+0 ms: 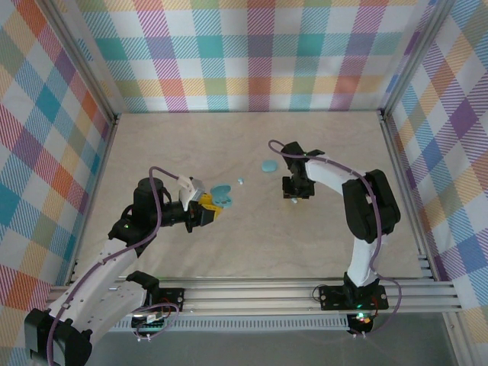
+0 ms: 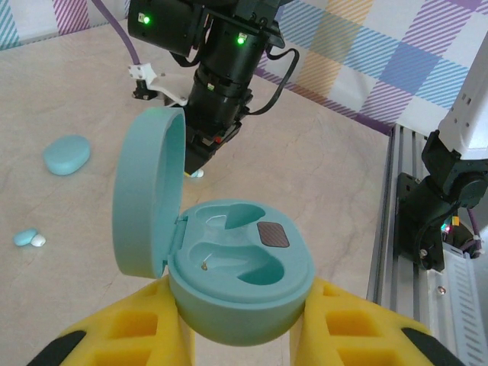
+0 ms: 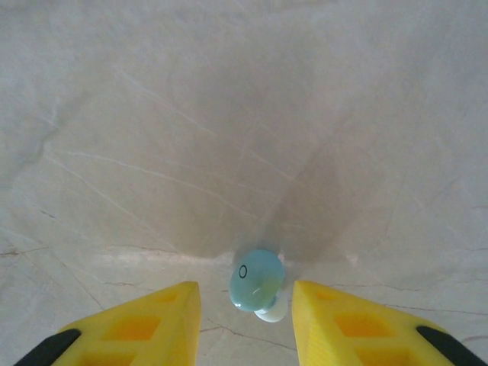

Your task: Insert the wireless bluetooth earbuds into the charging case

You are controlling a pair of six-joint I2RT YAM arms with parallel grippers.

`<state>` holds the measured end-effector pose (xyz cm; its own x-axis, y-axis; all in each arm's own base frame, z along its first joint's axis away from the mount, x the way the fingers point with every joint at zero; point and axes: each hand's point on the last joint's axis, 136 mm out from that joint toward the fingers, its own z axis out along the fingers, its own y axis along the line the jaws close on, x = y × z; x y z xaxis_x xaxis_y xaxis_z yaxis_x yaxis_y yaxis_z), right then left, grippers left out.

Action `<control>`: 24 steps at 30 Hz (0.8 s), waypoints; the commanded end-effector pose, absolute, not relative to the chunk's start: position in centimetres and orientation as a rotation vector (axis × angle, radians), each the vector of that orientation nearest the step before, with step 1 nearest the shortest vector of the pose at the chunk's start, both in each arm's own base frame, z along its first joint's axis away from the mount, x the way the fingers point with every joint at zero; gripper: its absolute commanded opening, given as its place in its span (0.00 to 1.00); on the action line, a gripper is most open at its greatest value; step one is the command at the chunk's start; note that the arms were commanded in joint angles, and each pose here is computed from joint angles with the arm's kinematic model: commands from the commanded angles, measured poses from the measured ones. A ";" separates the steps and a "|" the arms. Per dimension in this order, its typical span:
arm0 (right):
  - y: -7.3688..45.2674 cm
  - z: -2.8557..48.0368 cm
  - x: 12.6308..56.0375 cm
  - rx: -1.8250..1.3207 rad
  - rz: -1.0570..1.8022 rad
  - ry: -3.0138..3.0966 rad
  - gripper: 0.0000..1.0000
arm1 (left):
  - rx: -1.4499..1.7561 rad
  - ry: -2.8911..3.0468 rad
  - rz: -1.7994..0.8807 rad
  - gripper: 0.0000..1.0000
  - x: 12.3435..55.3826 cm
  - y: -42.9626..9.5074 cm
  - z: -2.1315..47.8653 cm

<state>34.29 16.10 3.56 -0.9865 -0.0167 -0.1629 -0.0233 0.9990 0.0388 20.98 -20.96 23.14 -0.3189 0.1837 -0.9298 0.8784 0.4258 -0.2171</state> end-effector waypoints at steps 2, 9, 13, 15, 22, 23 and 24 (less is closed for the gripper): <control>15.9 3.7 34.6 -0.098 -0.029 2.978 0.36 | 0.936 1.707 -0.937 0.20 21.1 -20.9 25.1; 15.6 3.1 34.4 -0.104 -0.074 3.001 0.34 | 0.937 1.713 -0.936 0.19 20.9 -20.8 24.9; 15.4 3.1 34.4 -0.105 -0.097 3.001 0.33 | 0.939 1.712 -0.936 0.18 21.0 -20.8 25.0; 15.4 3.0 34.3 -0.110 -0.099 3.005 0.33 | 0.939 1.712 -0.936 0.18 21.0 -20.8 24.9; 15.7 2.3 34.2 -0.125 -0.097 3.024 0.27 | 0.942 1.713 -0.938 0.17 20.9 -20.8 24.9; 15.8 2.2 34.2 -0.125 -0.098 3.026 0.27 | 0.942 1.715 -0.938 0.17 20.9 -20.8 24.8; 15.8 2.1 34.2 -0.127 -0.098 3.027 0.27 | 0.943 1.714 -0.939 0.17 20.9 -20.8 24.9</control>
<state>34.10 15.48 2.06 -0.9909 -0.0640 -0.1185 -0.0573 0.9966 -0.0589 20.94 -20.93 23.03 -0.3193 0.1888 -0.9287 0.8789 0.4255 -0.2157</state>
